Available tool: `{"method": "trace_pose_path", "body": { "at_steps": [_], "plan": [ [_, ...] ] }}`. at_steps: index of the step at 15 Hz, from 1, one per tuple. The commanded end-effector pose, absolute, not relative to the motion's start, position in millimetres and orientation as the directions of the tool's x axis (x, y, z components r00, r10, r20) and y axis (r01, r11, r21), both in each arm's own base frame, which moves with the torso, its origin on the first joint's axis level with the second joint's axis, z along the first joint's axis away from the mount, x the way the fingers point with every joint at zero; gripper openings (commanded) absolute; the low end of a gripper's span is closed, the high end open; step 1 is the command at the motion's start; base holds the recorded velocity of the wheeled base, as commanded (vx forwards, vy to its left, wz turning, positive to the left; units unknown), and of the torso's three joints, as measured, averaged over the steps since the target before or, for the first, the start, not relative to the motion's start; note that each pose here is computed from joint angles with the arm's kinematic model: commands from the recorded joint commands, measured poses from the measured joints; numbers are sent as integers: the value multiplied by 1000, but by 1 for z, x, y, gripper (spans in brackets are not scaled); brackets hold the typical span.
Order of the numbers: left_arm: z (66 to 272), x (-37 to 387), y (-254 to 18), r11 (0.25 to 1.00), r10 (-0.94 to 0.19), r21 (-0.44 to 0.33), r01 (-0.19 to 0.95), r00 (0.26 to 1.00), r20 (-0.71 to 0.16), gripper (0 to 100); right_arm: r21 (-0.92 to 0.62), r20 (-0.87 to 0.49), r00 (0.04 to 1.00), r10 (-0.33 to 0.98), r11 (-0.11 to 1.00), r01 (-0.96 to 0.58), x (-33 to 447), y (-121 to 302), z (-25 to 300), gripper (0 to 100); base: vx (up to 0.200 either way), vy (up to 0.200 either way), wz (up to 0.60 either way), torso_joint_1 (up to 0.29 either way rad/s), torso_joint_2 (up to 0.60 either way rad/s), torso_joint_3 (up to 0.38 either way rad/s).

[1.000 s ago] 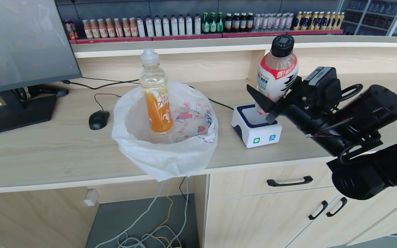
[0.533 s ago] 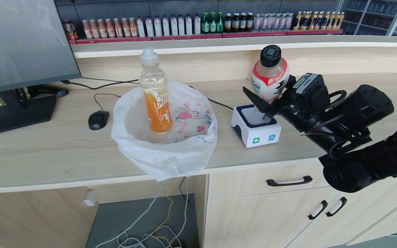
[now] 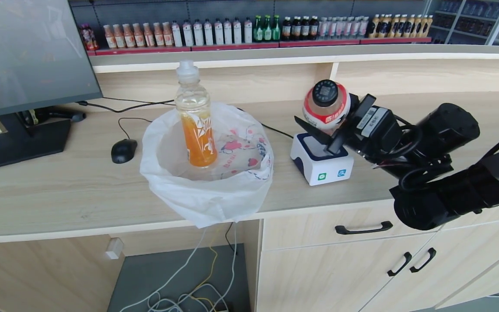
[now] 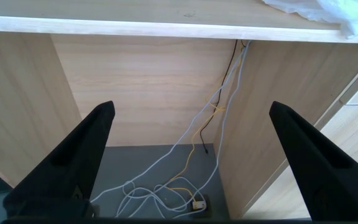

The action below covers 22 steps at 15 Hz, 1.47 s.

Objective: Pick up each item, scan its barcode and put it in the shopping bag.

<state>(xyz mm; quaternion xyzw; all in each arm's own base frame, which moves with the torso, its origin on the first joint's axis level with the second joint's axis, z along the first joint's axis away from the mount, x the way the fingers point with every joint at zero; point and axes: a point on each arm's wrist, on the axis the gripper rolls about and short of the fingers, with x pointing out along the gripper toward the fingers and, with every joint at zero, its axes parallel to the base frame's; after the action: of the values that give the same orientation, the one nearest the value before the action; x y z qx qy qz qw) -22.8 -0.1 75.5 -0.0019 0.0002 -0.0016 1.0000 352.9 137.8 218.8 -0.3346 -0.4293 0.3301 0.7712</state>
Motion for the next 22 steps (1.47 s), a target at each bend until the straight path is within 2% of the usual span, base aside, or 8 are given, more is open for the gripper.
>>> {"method": "trace_pose_path", "body": {
  "at_steps": [1,9,22],
  "plan": [
    [75,-23,0,1000,-3,-5,3,1000,0,100,-822,423,400,813,530,-208,359,132,216,0,0,0,0,0,0,0],
    [75,-23,0,1000,-3,-5,3,1000,0,100,-845,400,361,843,491,-211,361,130,214,0,0,0,0,0,0,0],
    [75,-23,0,1000,-3,-5,3,1000,0,100,-847,394,370,841,488,-209,363,128,210,0,0,0,0,0,0,0]
  ]
}}
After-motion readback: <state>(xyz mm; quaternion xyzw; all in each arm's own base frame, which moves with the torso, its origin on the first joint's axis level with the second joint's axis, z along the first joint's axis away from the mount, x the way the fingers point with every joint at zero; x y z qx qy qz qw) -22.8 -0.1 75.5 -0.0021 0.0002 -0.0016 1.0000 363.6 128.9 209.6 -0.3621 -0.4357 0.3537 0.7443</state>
